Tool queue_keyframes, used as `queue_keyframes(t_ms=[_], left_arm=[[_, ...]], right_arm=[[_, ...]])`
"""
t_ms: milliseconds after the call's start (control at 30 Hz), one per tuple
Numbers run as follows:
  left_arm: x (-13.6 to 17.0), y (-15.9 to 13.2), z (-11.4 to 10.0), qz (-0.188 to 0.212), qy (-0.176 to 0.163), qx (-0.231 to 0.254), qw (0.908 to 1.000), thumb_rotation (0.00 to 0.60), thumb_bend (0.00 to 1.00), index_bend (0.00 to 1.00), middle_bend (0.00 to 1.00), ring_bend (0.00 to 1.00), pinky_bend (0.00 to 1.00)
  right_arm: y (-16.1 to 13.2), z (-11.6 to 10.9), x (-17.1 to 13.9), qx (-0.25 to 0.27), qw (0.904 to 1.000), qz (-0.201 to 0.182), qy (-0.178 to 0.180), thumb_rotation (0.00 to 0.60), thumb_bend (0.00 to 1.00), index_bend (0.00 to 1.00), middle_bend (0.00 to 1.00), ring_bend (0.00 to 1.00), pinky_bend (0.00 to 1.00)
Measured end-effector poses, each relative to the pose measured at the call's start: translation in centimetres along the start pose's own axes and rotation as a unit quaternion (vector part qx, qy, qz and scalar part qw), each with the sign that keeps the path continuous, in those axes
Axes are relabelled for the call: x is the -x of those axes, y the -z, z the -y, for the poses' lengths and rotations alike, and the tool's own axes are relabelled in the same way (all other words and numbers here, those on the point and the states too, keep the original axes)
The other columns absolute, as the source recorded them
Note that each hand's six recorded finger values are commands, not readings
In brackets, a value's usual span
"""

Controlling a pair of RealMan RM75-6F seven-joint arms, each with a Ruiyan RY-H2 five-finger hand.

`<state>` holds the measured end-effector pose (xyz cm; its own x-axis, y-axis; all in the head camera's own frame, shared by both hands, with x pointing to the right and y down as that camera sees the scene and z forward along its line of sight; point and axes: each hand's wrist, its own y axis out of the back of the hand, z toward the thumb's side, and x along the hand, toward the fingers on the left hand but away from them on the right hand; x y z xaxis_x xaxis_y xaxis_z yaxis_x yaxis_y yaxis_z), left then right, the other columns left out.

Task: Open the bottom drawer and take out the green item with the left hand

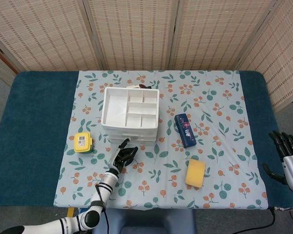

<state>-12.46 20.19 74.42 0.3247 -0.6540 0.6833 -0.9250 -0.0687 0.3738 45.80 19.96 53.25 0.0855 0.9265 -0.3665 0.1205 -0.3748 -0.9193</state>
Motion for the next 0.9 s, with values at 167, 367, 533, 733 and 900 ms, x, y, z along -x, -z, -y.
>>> queue_keyframes(t_ms=[167, 367, 533, 733, 900], left_arm=[[-0.20, 0.03, -0.06, -0.003, -0.002, 0.001, 1.0000, 0.600, 0.28, 0.27, 0.82, 0.92, 1.00], [-0.47, -0.01, 0.06, -0.004, -0.003, -0.001, 1.0000, 0.600, 0.28, 0.30, 0.82, 0.92, 1.00], [-0.68, -0.11, 0.01, -0.005, -0.004, -0.001, 1.0000, 0.600, 0.28, 0.32, 0.82, 0.92, 1.00], [-0.53, 0.02, -0.01, -0.007, -0.004, -0.003, 1.0000, 0.600, 0.28, 0.35, 0.82, 0.92, 1.00], [-0.25, 0.30, -0.03, -0.008, -0.004, -0.003, 1.0000, 0.600, 0.28, 0.37, 0.82, 0.92, 1.00]], right_arm=[[0.08, -0.05, -0.08, 0.000, 1.0000, 0.002, 0.000, 0.600, 0.33, 0.00, 0.04, 0.00, 0.00], [0.17, -0.05, -0.18, 0.000, 1.0000, 0.004, 0.001, 0.600, 0.33, 0.00, 0.04, 0.00, 0.00], [0.26, -0.05, -0.25, 0.000, 1.0000, 0.006, 0.001, 0.600, 0.33, 0.00, 0.04, 0.00, 0.00], [0.26, -0.02, -0.25, 0.000, 1.0000, 0.006, 0.000, 0.600, 0.33, 0.00, 0.04, 0.00, 0.00], [0.22, -0.03, -0.25, -0.001, 1.0000, 0.005, 0.001, 0.600, 0.33, 0.00, 0.04, 0.00, 0.00]])
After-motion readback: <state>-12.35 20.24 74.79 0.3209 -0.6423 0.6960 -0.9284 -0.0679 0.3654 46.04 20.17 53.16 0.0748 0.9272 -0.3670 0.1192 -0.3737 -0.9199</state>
